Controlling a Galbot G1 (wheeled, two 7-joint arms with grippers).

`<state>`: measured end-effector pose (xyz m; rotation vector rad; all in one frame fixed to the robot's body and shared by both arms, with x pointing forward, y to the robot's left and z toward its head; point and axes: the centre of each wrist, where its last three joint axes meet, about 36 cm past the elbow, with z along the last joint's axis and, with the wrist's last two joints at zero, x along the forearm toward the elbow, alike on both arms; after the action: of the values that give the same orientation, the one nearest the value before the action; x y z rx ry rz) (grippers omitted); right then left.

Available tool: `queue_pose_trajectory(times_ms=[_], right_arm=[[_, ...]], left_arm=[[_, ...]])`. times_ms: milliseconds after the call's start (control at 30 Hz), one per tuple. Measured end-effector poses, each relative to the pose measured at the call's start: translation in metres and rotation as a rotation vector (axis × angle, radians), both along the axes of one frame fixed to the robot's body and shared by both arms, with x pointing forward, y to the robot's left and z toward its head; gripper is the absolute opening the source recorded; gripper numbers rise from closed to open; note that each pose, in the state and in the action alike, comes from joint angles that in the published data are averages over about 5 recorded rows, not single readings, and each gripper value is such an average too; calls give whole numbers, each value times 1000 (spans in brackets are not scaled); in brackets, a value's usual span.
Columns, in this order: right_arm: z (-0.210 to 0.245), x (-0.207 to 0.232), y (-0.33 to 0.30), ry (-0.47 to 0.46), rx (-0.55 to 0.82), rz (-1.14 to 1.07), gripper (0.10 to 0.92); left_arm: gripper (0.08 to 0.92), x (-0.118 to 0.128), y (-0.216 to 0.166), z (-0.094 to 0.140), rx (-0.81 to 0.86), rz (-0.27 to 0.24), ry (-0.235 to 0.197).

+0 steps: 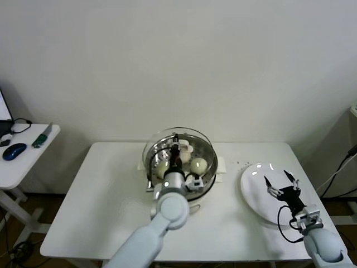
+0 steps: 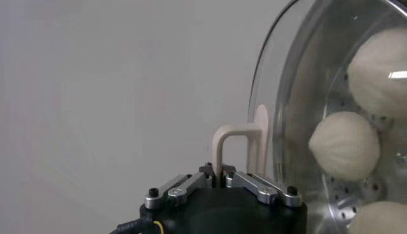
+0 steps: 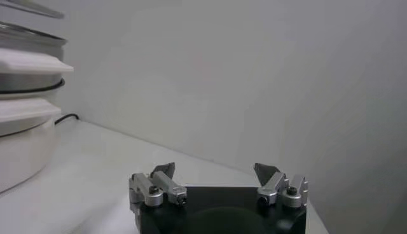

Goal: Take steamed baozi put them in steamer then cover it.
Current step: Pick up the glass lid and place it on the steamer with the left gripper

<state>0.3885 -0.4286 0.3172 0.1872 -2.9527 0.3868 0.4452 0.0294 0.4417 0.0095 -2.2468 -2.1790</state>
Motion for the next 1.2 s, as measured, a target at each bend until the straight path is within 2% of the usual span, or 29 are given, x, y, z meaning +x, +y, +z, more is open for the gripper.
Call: queue_pose_trajectory(times_ms=[367,833,1200], right_arm=[[-3,0,-2,2,-1,-6,823],[-6,-1,-4,6,0,-6,823],[-8,-2,-5,7,2,-3,823]], left_arm=[[151,-9,-7,-10,-4,-2,33],[151,-12,-18,-15,-5,-23,34],[151,-6,-15,-18,15,-9,28]])
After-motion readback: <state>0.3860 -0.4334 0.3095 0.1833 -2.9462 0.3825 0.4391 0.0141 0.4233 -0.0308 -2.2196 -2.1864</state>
